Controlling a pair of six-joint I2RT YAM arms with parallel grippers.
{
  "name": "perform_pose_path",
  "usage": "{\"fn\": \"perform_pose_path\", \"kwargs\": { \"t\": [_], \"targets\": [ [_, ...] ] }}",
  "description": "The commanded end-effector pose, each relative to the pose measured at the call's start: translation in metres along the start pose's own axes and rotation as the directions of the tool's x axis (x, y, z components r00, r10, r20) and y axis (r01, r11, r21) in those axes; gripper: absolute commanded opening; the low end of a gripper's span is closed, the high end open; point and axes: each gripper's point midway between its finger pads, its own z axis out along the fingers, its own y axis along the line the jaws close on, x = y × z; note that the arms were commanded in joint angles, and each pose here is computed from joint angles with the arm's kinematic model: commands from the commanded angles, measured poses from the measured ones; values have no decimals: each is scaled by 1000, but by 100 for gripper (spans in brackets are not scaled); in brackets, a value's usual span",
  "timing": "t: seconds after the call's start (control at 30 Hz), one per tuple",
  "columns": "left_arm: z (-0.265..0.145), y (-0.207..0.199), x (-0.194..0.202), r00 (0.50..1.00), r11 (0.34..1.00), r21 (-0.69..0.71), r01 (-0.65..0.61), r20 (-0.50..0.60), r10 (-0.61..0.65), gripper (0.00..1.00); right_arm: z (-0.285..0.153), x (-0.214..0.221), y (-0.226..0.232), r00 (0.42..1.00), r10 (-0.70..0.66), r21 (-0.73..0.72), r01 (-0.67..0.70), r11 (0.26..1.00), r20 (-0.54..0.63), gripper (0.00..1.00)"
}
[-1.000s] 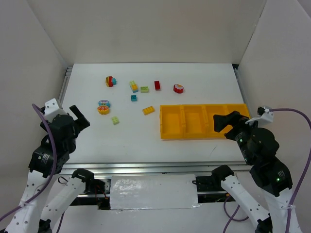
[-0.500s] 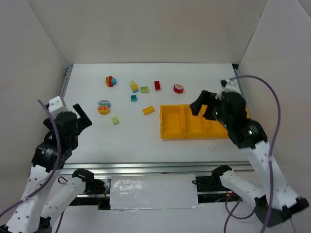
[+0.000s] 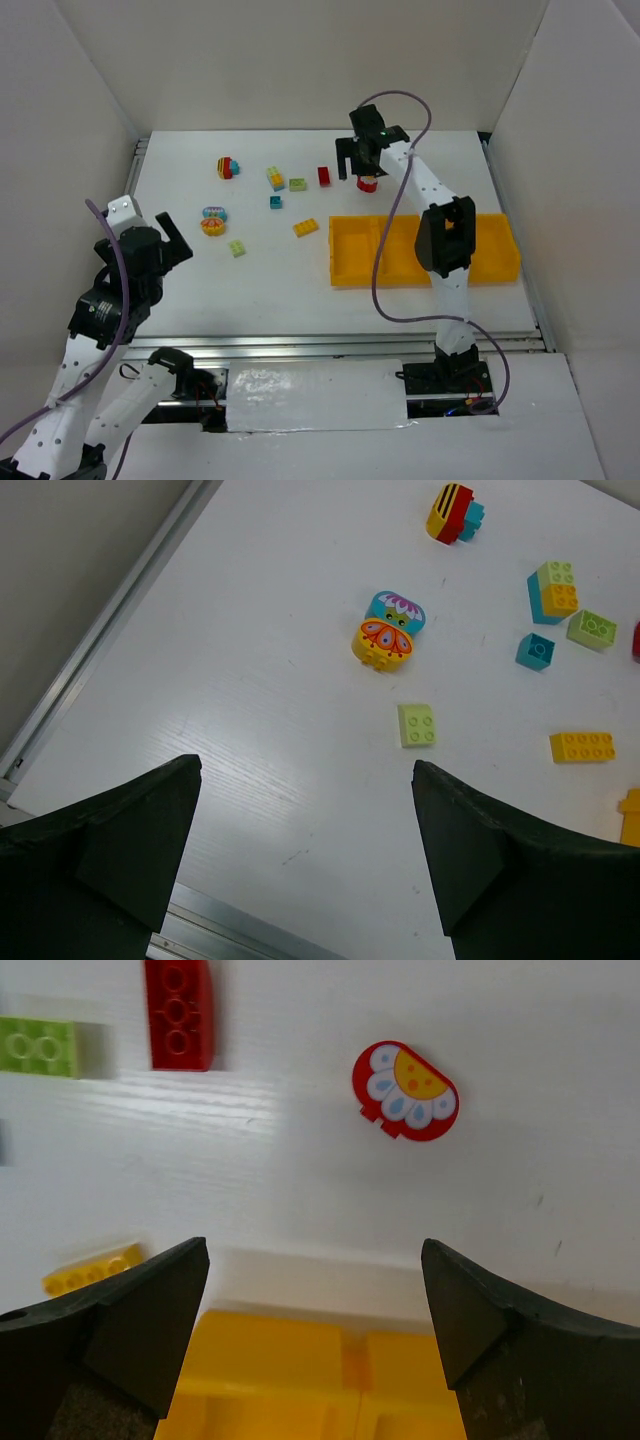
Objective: Sort the legos into containers by color
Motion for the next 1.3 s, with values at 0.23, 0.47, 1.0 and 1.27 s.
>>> {"fn": "perform_pose_path", "kwargs": {
  "t": [0.23, 0.47, 1.0, 1.27],
  "targets": [
    [6, -22, -4, 1000, 995, 91, -29, 2, 29, 100, 52, -24, -38, 984, -175, -77, 176, 981, 13, 96],
    [7, -28, -2, 999, 991, 125, -39, -9, 41, 99, 86, 7, -40, 946, -317, -207, 298, 932, -65, 98],
    [13, -38, 7, 996, 985, 158, -66, -50, 75, 99, 123, 25, -41, 908, -414, -252, 385, 888, -71, 90],
    [18, -41, 11, 993, 983, 163, -80, -72, 92, 99, 134, 18, -37, 893, -450, -229, 433, 872, -27, 81]
  ]
}}
